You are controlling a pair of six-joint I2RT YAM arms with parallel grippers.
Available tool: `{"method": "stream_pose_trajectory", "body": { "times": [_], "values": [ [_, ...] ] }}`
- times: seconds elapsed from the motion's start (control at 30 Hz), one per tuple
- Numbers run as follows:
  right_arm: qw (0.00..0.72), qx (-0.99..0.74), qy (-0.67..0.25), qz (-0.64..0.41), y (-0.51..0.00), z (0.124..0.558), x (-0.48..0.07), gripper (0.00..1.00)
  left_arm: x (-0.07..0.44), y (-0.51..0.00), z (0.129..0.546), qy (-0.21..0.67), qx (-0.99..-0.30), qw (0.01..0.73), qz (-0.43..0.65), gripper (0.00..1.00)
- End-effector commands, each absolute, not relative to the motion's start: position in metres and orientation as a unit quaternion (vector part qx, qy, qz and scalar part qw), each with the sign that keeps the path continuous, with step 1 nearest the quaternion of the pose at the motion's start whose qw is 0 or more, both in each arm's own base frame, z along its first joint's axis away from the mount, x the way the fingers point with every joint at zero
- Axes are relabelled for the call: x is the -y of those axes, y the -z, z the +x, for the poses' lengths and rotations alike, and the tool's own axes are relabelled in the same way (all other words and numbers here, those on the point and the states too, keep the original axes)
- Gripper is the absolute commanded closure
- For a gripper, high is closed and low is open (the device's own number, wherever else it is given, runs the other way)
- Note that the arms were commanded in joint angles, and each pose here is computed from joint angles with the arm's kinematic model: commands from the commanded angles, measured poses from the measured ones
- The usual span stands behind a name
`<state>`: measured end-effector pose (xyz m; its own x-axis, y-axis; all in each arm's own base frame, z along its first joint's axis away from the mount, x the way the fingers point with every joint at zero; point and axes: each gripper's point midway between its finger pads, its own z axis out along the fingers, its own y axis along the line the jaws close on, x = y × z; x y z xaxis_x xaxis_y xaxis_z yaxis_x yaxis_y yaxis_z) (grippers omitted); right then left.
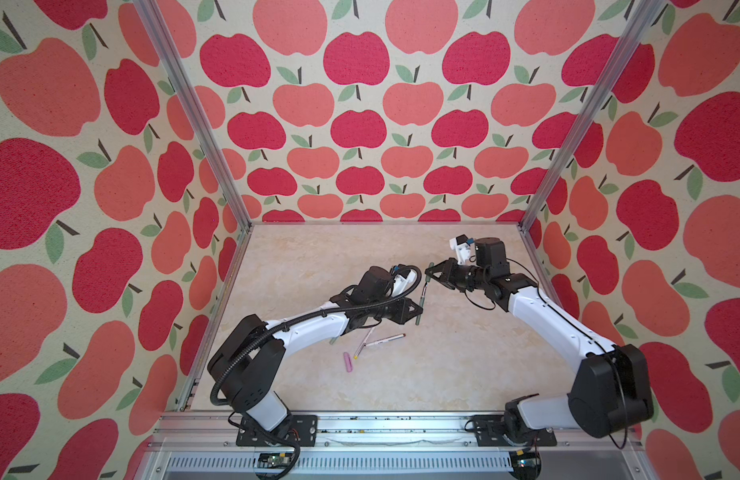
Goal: Insert the pens into the pen caps
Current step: 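Bring the green cap above the pen nib with the right gripper, then lower the cap onto the pen nib with the right gripper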
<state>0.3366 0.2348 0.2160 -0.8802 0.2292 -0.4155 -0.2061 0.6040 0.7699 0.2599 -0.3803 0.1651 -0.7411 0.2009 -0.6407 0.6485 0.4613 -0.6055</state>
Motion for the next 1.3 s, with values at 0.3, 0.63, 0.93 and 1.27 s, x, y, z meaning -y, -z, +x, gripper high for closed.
{"method": "stream_pose_trajectory", "body": {
  "times": [0.3, 0.63, 0.93, 1.27],
  "values": [
    [0.248, -0.855, -0.456, -0.005, -0.223, 0.331, -0.238, 0.94, 0.382, -0.163, 0.264, 0.446, -0.819, 0.256, 0.254, 1.0],
    [0.24, -0.854, -0.462, -0.013, -0.22, 0.328, -0.245, 0.95, 0.381, -0.162, 0.265, 0.443, -0.821, 0.257, 0.253, 1.0],
    [0.253, -0.859, -0.445, 0.007, -0.218, 0.336, -0.237, 0.95, 0.38, -0.162, 0.265, 0.443, -0.821, 0.257, 0.253, 1.0],
    [0.267, -0.853, -0.448, 0.022, -0.226, 0.349, -0.233, 0.94, 0.38, -0.159, 0.263, 0.442, -0.822, 0.255, 0.252, 1.0]
  ]
}}
